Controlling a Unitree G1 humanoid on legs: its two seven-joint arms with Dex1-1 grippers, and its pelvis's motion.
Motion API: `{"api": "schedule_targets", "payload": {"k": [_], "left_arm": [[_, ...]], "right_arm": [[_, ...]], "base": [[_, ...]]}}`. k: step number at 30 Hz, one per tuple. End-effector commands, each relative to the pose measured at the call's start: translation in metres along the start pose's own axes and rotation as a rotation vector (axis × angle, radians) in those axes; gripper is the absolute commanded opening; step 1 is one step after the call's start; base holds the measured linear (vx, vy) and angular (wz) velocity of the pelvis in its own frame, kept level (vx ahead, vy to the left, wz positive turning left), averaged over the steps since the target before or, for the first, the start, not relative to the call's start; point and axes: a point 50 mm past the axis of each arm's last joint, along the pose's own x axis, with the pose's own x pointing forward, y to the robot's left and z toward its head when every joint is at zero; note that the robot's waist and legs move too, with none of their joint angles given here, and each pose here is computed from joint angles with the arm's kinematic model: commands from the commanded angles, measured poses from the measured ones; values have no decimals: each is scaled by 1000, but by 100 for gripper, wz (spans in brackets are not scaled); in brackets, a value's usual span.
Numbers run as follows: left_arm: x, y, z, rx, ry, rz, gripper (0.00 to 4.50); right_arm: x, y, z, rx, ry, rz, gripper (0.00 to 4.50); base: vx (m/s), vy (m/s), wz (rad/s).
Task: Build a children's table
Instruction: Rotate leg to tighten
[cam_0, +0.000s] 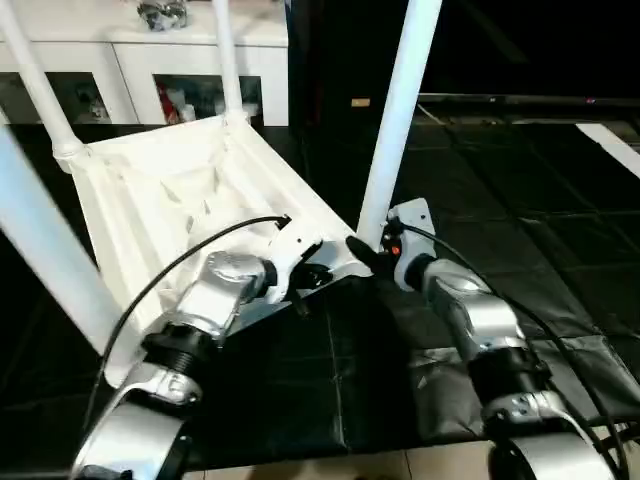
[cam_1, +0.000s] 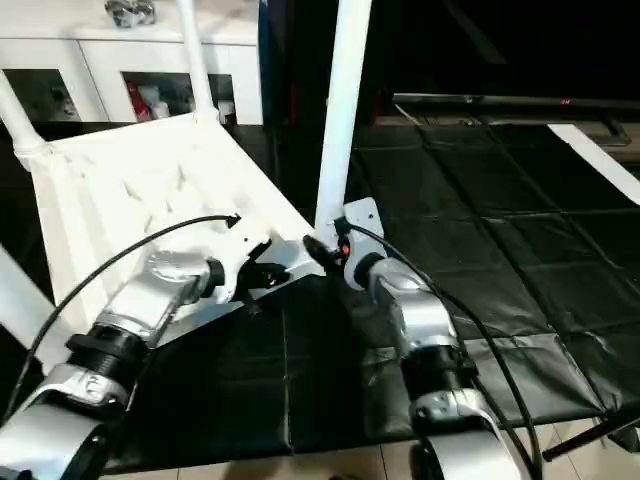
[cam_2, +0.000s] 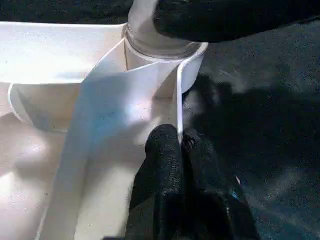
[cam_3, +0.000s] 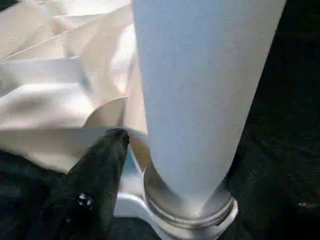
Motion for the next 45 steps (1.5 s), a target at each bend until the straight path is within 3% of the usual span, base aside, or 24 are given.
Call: {"api": "schedule_targets", "payload": {"k": [1, 6, 8, 11, 16, 26, 37, 45], "left_arm": [[0, -7, 22, 72, -91, -72, 0], [-9, -5, 15, 109, -71, -121, 0], [-13, -5, 14, 134, -67, -150, 0], [-23, -5, 8, 168, -47, -228, 0], [-34, -6, 0, 218, -15, -317, 0], [-50, -11, -6, 269, 41, -465, 0], [-53, -11, -7, 290, 61, -476, 0], [-54, -10, -7, 294, 68, -476, 0]], "right_arm": [[3, 22, -5, -4, 13, 189, 365], [-14, 12, -6, -42, 19, 274, 393], [-20, 7, -5, -55, 19, 296, 426], [-36, -5, -2, -90, 36, 363, 443], [-47, -14, 1, -120, 52, 440, 443], [-61, -3, 1, -156, 132, 724, 443], [-59, 1, 0, -223, 200, 833, 443], [-57, 2, -1, -203, 214, 859, 443]], "base": [[0, 0, 0], [0, 0, 0], [0, 0, 0], [0, 0, 0], [0, 0, 0], [0, 0, 0], [0, 0, 0], [0, 0, 0]]}}
